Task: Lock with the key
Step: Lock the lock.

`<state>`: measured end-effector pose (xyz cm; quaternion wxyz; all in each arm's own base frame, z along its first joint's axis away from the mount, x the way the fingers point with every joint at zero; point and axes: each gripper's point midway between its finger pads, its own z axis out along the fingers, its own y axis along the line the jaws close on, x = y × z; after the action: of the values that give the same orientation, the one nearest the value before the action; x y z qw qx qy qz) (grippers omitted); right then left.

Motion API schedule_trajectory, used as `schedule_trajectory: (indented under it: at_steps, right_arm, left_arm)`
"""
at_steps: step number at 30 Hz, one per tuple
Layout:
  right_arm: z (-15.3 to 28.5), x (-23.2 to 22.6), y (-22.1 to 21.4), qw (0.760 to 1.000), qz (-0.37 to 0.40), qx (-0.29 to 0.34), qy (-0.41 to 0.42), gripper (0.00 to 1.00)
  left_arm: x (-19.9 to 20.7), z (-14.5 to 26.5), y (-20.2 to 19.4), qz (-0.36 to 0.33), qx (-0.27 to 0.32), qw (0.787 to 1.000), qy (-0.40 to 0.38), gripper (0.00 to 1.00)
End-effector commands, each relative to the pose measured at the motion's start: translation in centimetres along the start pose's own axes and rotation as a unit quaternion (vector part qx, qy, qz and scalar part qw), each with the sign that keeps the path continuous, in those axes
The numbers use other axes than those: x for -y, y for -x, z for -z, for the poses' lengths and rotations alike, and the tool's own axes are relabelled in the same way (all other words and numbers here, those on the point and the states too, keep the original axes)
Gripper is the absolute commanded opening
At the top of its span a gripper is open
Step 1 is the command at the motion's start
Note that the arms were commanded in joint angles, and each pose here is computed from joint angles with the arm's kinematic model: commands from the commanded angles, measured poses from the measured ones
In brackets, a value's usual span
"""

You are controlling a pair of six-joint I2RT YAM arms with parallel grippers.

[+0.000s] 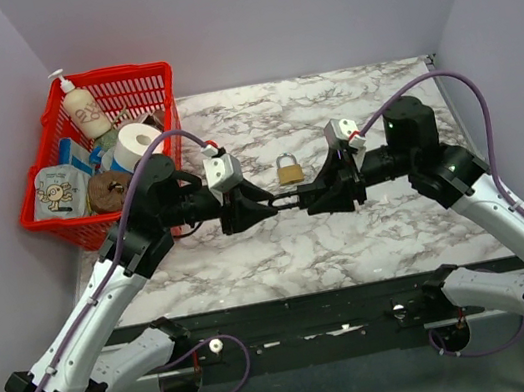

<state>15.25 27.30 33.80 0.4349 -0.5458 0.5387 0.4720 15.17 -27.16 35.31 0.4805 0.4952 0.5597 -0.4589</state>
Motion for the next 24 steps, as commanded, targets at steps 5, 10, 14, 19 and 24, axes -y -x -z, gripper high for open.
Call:
schedule_trajectory:
  at_steps: [5, 10, 14, 19, 24]
  right_arm:
    - [0.2, -0.5, 3.1, 0.997, 0.060, 0.037, 0.014, 0.01]
    - [0.1, -0.1, 3.1, 0.998, 0.059, 0.036, 0.008, 0.01]
    - [0.0, 0.4, 3.0, 0.997, 0.064, 0.036, -0.002, 0.01]
    - [-0.3, 0.5, 3.2, 0.996, 0.079, 0.038, -0.010, 0.01]
    - [-1.0, 0.1, 3.0, 0.996, 0.086, 0.036, 0.002, 0.01]
  left_arm:
    - [0.5, -0.5, 1.4, 0.016, 0.021, 0.999, -0.023, 0.25]
    - [1.1, -0.8, 1.9, 0.029, 0.035, 0.998, -0.040, 0.04]
    - [1.6, -1.2, 2.0, 0.051, 0.040, 0.997, -0.052, 0.00]
    - [1.8, -1.6, 2.0, 0.066, 0.038, 0.995, -0.057, 0.00]
    - [2.0, -2.2, 2.2, 0.087, 0.045, 0.993, -0.061, 0.00]
